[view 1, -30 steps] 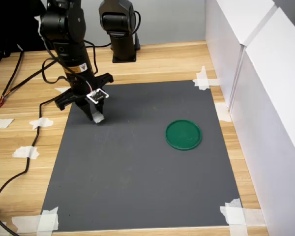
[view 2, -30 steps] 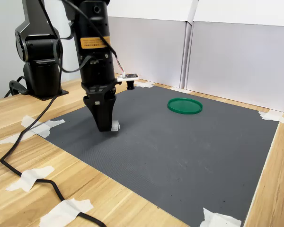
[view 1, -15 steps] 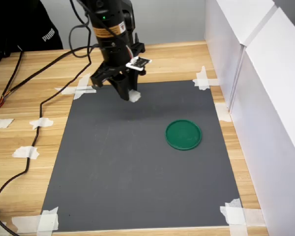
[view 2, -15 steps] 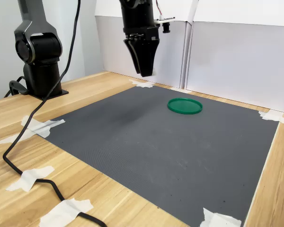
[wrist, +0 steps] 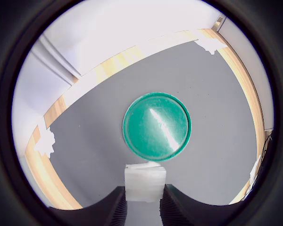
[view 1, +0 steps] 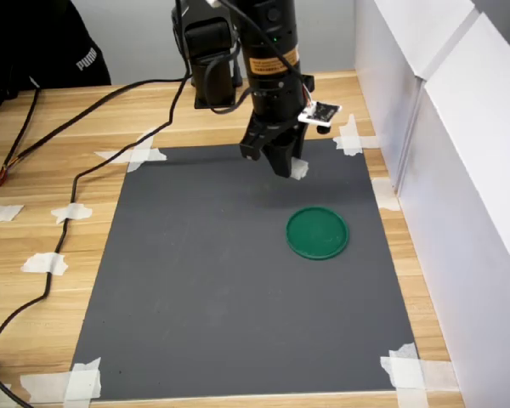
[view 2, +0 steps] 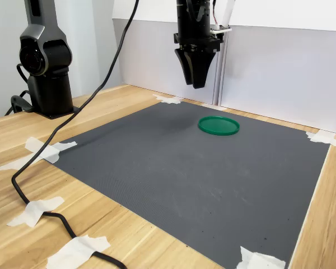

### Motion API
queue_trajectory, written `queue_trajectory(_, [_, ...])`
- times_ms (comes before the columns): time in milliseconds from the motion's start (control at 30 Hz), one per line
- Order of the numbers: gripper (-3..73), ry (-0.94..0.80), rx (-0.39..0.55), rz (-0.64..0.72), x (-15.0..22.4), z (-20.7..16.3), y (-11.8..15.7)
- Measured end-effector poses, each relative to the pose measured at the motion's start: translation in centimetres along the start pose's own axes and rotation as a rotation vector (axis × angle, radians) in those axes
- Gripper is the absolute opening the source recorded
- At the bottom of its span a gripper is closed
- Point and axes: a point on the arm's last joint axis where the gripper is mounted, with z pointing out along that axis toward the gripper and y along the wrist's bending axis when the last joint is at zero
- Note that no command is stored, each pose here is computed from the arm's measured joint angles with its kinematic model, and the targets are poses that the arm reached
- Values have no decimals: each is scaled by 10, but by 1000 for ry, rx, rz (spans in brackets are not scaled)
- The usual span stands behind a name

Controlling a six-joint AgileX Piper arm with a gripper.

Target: Grasp a white terminal and put it on the green lid.

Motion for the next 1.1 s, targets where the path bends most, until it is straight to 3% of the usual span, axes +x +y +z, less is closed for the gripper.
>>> queue_trajectory(733, [267,27,-16,-50,-21,68,-20])
queue_trajectory(1100, [267,48,-43,-90,-33,82,-2])
